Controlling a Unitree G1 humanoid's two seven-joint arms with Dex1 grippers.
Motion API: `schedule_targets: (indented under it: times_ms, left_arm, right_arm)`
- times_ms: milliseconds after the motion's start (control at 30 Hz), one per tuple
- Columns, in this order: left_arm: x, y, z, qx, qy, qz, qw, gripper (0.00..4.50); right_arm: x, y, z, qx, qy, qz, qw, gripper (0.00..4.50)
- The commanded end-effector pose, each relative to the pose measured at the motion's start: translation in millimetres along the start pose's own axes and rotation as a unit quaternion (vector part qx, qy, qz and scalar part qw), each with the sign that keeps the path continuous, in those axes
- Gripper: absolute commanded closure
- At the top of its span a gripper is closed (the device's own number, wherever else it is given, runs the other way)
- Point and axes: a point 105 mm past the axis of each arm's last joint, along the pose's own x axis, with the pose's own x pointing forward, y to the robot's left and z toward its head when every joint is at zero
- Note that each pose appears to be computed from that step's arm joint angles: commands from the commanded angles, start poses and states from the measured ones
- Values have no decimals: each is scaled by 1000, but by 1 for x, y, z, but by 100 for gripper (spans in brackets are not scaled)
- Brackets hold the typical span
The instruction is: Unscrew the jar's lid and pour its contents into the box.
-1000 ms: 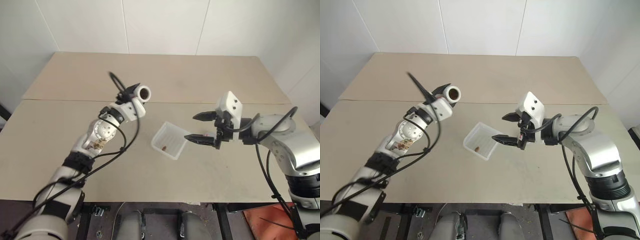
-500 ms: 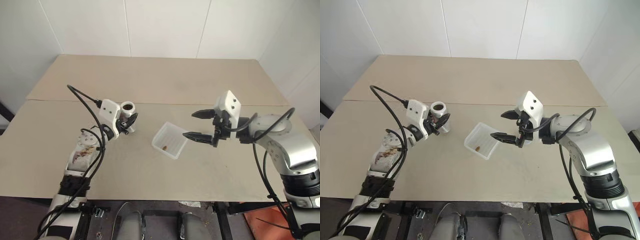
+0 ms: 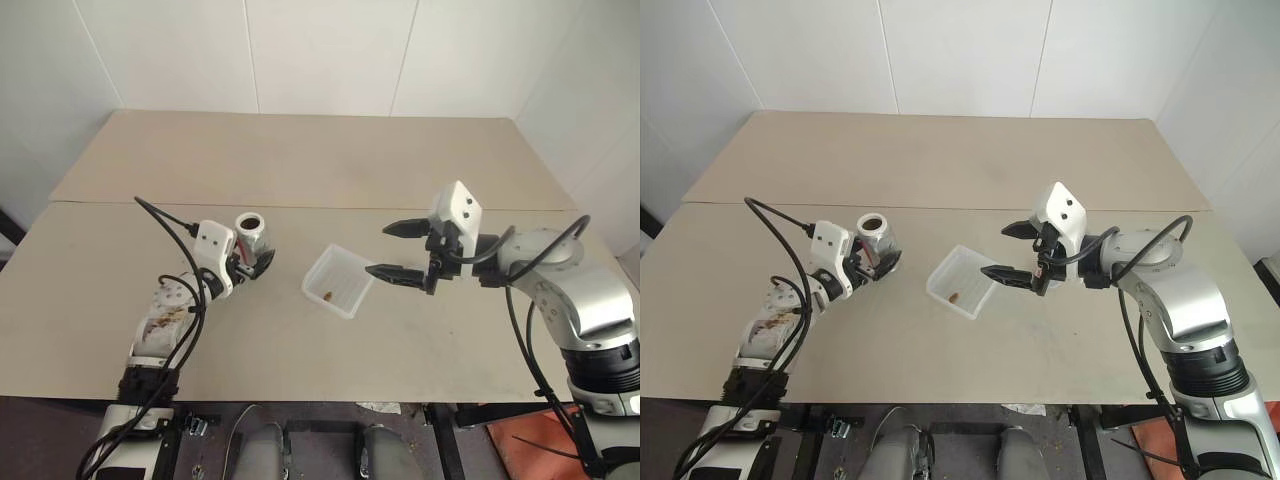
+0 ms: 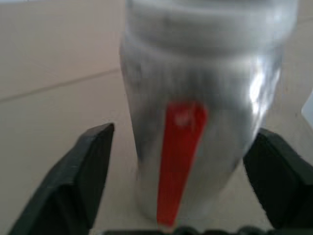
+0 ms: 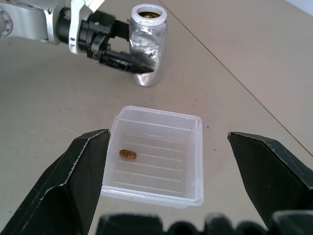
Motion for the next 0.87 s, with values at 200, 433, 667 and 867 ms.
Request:
schedule_targets:
  times_ms: [200,433,667,867]
  left_arm:
    - [-65,9,30,63,-12,-50,997,2]
    - [-133,-5,62,95,-13,-147,985,2]
    - [-157,-3,80,128,-14,-182,975,2]
    - [-148,-7,78,119,-21,-186,975,2]
  right_arm:
    - [-21,-8,-2,-12,-2,-25,1000,0]
    - [-59,-20,-27,7,6,-65,998,0]
    - [-81,-15,-46,16,19,-51,998,0]
    - [-80,-10,-41,19,19,-55,998,0]
